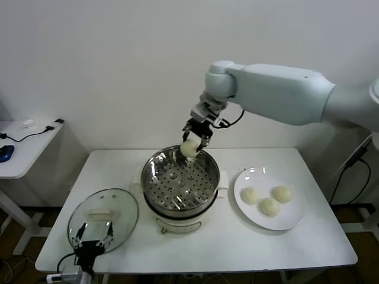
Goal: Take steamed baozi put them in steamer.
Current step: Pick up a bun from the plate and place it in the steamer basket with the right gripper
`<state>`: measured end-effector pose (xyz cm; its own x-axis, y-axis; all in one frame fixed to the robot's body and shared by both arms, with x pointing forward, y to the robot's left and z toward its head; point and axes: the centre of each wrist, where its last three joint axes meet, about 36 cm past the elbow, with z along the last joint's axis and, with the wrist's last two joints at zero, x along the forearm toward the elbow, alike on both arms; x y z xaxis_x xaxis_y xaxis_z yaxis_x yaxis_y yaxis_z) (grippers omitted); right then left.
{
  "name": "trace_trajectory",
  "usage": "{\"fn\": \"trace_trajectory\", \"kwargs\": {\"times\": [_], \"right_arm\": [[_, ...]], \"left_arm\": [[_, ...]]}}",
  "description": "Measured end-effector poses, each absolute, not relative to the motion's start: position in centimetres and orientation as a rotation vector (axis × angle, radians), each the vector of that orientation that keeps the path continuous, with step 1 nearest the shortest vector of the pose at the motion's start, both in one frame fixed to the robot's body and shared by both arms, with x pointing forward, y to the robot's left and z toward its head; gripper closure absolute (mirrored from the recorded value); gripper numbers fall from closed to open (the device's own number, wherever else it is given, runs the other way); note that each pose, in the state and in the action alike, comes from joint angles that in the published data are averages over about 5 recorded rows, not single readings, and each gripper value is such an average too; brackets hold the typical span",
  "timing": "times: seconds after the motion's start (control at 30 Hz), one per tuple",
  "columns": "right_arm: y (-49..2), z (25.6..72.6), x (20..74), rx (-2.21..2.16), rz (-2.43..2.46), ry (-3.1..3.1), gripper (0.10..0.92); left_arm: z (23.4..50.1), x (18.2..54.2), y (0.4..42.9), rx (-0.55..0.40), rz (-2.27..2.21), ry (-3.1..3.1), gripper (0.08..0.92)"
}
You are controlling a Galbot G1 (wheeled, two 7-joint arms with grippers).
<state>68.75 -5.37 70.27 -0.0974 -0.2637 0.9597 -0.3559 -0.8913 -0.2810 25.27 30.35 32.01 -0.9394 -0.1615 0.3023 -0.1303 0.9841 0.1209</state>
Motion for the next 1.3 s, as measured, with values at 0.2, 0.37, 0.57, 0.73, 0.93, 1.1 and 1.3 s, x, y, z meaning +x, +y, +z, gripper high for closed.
{"fn": "trace_trajectory", "kwargs": {"times": [0.2, 0.37, 0.57, 0.73, 0.93, 1.1, 1.3], "right_arm": [[-4.3, 67.3, 70.2, 2.148, 2.258, -0.541, 0.420], [-4.1, 64.9, 71.5, 2.178, 2.311, -0.446, 0.420], [-4.0, 62.5, 72.7, 2.184, 2.344, -0.387, 0.420], [-3.7, 60.9, 73.4, 2.192, 2.357, -0.371, 0.419], [-3.4, 59.6, 74.1, 2.201, 2.363, -0.389, 0.400], [-3.4, 59.3, 74.4, 2.204, 2.365, -0.388, 0.306], [-3.7, 59.9, 74.4, 2.226, 2.364, -0.431, 0.204]], "left_arm": [[32.0, 25.2, 30.2, 0.204, -0.141, -2.812, 0.177], [31.9, 25.3, 30.1, 0.200, -0.141, -2.810, 0.177], [31.7, 25.4, 30.1, 0.210, -0.143, -2.808, 0.177], [31.6, 25.4, 30.1, 0.222, -0.142, -2.806, 0.177], [31.5, 25.4, 30.2, 0.241, -0.139, -2.804, 0.177], [31.5, 25.4, 30.2, 0.245, -0.140, -2.804, 0.177], [31.7, 25.4, 30.1, 0.242, -0.137, -2.809, 0.177]]}}
